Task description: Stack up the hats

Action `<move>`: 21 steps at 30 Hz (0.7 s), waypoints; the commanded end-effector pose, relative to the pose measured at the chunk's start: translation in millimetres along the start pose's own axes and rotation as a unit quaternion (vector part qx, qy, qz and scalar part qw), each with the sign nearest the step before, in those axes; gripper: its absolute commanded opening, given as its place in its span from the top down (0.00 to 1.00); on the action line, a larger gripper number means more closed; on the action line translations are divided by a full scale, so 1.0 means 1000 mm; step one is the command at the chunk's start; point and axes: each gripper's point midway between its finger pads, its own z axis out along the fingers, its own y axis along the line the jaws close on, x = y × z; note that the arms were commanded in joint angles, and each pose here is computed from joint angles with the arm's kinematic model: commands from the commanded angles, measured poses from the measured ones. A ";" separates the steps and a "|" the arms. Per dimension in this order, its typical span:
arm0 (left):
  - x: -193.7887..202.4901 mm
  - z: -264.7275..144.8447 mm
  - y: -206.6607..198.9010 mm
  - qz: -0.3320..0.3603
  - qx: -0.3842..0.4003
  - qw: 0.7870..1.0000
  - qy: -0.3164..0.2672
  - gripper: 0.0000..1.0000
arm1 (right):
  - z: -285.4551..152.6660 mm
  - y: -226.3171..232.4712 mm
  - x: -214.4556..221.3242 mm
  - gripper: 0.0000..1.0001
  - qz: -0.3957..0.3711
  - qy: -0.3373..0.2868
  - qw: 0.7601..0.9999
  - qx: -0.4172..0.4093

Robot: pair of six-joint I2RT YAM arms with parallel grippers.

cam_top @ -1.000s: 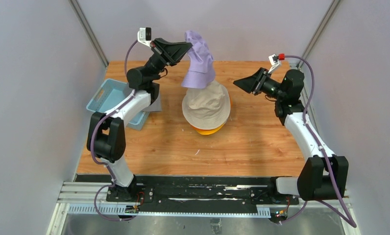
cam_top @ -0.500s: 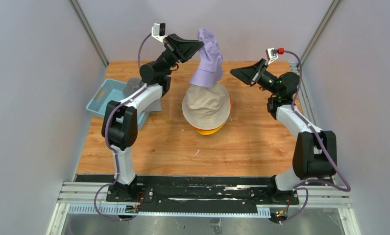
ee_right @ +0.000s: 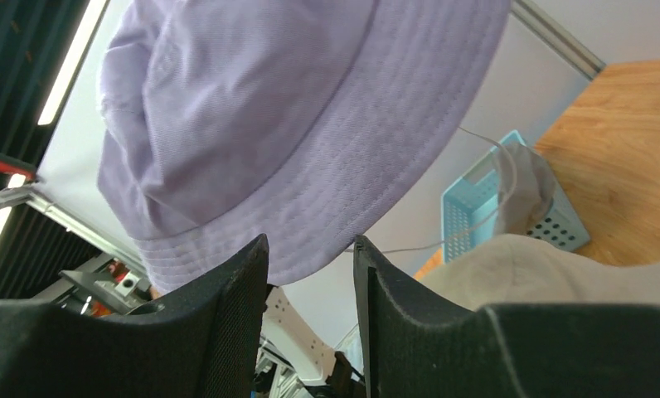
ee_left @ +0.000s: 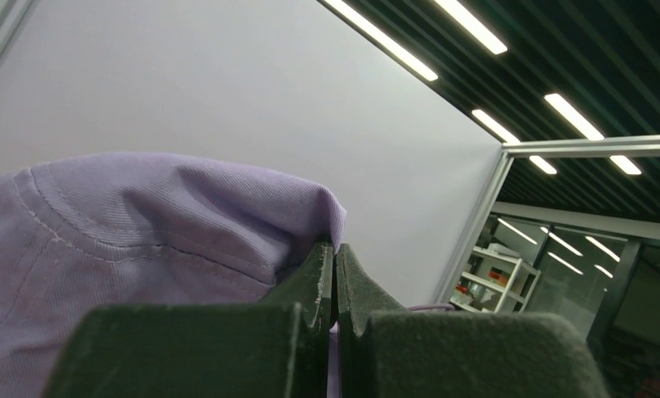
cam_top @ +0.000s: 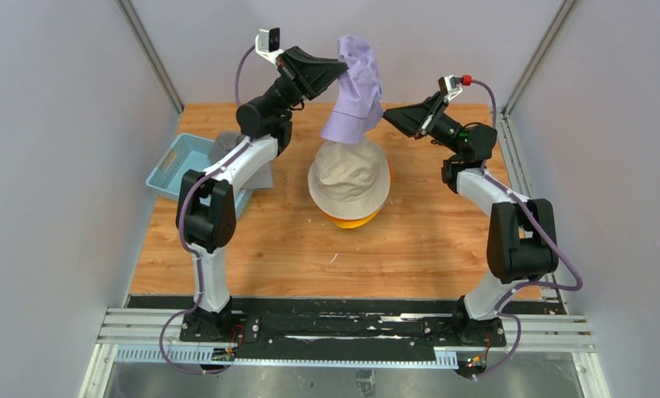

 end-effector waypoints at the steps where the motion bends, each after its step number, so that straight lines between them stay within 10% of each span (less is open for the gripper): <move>1: 0.006 0.004 -0.014 0.014 0.033 0.999 0.011 1.00 | 0.012 0.022 0.000 0.58 -0.009 0.010 0.999 -0.050; 21: 0.002 0.010 -0.019 0.028 0.047 0.998 0.009 1.00 | 0.010 0.004 0.017 0.59 0.026 0.010 0.999 -0.046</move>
